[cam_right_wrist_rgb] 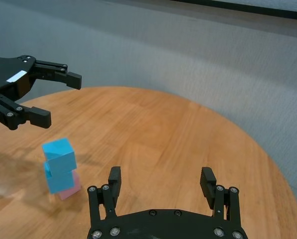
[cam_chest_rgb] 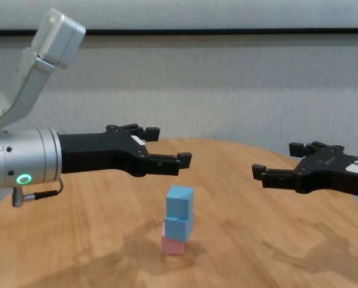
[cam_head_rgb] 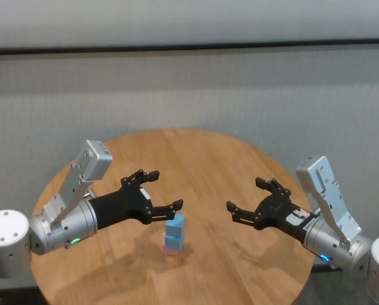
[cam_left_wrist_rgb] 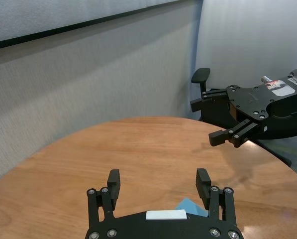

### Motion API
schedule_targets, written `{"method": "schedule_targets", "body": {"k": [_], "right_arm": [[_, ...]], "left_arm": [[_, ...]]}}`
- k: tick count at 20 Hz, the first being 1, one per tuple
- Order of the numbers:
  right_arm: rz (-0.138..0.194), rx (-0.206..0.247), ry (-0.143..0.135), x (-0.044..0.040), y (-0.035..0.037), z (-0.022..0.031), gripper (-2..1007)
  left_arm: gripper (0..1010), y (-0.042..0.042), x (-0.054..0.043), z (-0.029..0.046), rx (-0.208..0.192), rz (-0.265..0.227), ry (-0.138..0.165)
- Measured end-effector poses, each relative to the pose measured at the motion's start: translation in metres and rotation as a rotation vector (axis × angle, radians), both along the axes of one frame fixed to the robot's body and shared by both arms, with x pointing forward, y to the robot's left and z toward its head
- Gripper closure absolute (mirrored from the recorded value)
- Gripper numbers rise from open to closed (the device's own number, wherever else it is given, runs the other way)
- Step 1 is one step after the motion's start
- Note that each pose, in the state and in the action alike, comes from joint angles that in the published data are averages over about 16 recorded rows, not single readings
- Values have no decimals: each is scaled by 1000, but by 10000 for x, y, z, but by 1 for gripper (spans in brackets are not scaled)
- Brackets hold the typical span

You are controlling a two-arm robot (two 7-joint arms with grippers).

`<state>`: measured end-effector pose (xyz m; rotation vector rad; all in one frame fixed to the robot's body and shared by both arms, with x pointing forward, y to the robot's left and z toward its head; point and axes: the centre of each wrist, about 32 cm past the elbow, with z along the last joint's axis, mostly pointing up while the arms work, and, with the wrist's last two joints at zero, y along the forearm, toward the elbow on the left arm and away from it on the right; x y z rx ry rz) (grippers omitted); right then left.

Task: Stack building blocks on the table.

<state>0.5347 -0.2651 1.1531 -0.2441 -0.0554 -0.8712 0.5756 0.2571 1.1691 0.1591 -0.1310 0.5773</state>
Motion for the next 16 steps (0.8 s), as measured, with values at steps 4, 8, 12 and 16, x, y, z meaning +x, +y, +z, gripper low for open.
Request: {"method": "schedule_targets", "body": {"k": [4,8,12,16], "right_arm": [[0,0,0,0,0,0,4],[0,0,0,0,0,0,4],[0,0,0,0,0,0,4],[0,0,0,0,0,0,4]], "left_arm": [[10,-1,2,-1,1,-1,1],[10,-3,3,-1,1,-1,1],[11,-4,3,-1,2,-2,2],[11,-4,4,-2,2,-2,2]]}}
